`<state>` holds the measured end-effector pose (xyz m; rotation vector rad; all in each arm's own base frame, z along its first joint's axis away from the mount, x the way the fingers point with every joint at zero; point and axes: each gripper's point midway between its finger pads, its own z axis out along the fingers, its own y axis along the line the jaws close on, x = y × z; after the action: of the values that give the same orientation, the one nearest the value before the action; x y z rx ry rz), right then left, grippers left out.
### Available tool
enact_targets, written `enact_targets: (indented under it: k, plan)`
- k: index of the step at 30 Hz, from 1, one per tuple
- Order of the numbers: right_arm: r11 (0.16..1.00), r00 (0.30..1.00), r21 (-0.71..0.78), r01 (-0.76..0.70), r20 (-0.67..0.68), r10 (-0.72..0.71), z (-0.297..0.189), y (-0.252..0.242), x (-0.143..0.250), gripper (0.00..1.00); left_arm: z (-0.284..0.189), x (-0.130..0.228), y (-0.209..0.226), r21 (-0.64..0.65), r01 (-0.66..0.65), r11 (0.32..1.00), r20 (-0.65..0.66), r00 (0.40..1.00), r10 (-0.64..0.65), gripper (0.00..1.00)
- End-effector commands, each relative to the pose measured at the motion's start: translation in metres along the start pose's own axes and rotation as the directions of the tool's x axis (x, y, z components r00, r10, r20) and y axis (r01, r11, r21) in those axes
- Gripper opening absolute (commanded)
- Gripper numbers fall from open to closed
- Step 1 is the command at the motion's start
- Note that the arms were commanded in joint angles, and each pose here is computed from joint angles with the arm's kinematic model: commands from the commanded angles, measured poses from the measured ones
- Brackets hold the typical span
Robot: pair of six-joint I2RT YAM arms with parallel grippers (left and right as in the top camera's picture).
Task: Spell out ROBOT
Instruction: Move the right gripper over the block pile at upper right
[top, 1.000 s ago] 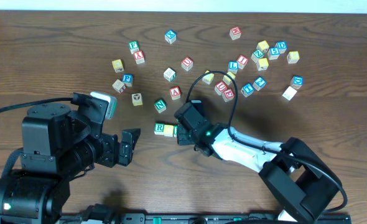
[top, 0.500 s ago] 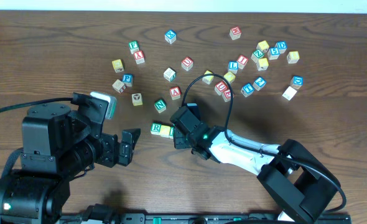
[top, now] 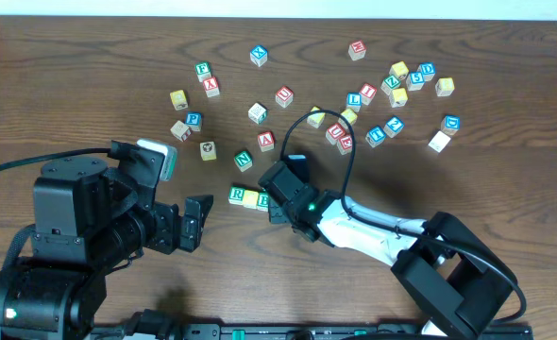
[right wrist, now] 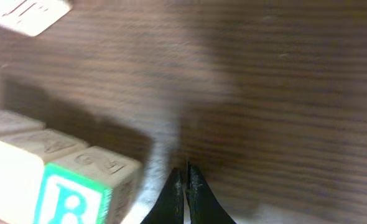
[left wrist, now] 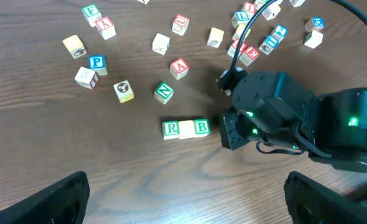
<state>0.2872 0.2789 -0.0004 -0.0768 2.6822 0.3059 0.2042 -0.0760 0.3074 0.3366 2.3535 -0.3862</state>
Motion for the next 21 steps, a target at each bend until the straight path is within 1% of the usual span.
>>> enact_targets:
  k: [1,6,10,13,17,18,19,21]
  plan:
    - [0.992,0.998,0.114,-0.058,0.042,0.054,0.004,-0.034,-0.012,0.01,-0.001,0.000,-0.001,0.008,-0.003,1.000,0.004,1.000,0.003,0.98]
    - [0.978,0.995,0.187,-0.095,0.052,0.087,0.002,-0.065,-0.029,0.01,-0.001,0.000,-0.001,0.008,-0.002,1.000,0.003,1.000,0.002,0.98]
    - [0.951,0.995,0.295,-0.092,0.064,0.077,-0.011,-0.090,-0.052,0.01,-0.001,0.000,-0.001,0.008,-0.002,1.000,0.003,1.000,0.002,0.98]
    - [0.939,0.996,0.338,-0.069,0.071,0.048,-0.026,-0.093,-0.076,0.01,-0.001,0.000,-0.001,0.008,-0.002,1.000,0.003,1.000,0.002,0.98]
    - [0.944,0.995,0.327,-0.046,0.094,0.016,-0.050,-0.082,-0.115,0.01,-0.001,0.000,-0.001,0.008,-0.002,1.000,0.003,1.000,0.002,0.98]
    - [0.945,0.994,0.322,-0.049,0.104,0.016,-0.056,-0.080,-0.124,0.02,-0.001,0.000,-0.001,0.008,-0.003,1.000,0.004,1.000,0.003,0.98]
    - [0.947,0.993,0.318,-0.057,0.116,0.021,-0.064,-0.078,-0.135,0.08,-0.001,0.000,-0.001,0.008,-0.003,1.000,0.004,1.000,0.003,0.98]
    - [0.949,0.991,0.307,-0.072,0.126,0.034,-0.074,-0.077,-0.148,0.13,-0.001,0.000,-0.001,0.008,-0.002,1.000,0.003,1.000,0.002,0.98]
